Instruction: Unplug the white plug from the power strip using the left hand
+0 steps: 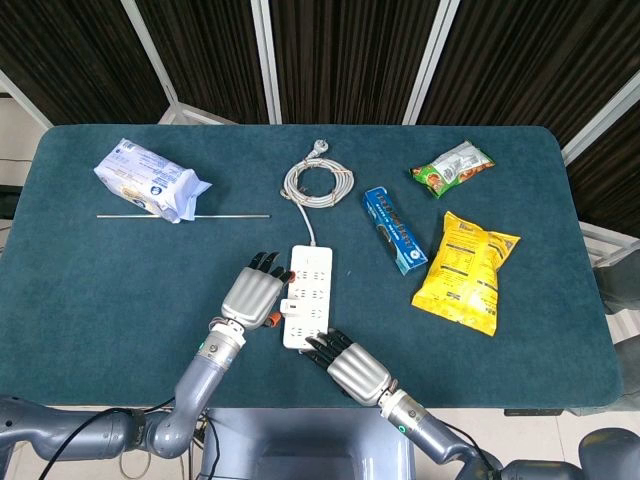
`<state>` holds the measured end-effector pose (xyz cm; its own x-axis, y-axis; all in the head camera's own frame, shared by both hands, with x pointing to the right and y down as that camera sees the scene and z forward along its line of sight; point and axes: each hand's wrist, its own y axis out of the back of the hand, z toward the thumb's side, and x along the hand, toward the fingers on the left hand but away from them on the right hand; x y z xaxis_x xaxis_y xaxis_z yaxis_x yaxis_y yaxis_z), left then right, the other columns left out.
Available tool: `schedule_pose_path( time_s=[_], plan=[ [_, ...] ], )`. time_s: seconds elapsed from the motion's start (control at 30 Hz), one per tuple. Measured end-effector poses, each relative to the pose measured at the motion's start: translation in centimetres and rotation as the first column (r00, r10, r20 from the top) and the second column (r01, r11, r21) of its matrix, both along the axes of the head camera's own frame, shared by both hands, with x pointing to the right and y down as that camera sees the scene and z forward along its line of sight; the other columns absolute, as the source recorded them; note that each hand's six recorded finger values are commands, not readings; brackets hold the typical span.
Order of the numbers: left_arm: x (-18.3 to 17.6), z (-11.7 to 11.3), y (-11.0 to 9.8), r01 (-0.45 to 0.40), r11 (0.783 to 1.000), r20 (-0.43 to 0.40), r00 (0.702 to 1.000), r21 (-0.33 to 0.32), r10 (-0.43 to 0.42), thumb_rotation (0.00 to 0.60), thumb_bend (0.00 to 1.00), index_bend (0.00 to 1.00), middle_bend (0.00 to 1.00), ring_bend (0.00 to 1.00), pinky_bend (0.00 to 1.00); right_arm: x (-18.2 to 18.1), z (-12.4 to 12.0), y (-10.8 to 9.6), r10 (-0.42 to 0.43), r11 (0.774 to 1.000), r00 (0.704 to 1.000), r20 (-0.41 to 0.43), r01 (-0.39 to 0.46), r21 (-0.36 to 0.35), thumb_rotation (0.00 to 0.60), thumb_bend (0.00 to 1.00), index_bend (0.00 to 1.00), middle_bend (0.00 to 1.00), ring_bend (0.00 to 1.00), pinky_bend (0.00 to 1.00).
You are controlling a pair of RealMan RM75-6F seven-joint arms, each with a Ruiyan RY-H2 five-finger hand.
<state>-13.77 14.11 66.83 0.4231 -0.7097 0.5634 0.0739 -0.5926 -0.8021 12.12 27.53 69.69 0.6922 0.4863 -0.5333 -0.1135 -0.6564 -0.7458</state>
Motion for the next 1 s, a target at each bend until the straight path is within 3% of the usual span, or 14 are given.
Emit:
schedule_pose_path(
  time_s=[0.47, 1.0],
  plan=[
    [1.3, 1.8, 0.9, -0.013, 0.999, 0.021, 1.0, -0.043, 0.014, 0.6, 0.21, 0.36, 0.38, 0.1, 0.13, 0.4, 0.1, -0.3, 0.005, 1.0, 1.0, -0.005, -0.005, 0.004, 0.6, 0.89, 0.12, 0.12, 0.12, 0.13],
    [2.2, 3.0, 1.5, -0.02, 0.999, 0.032, 0.999, -0.046, 0.021, 0.6, 0.21, 0.42, 0.46, 0.12, 0.13, 0.8, 0.0, -0.4, 0.014, 1.0, 1.0, -0.009, -0.014, 0.006, 0.6, 0.89, 0.12, 0.12, 0.12, 0.13]
  ],
)
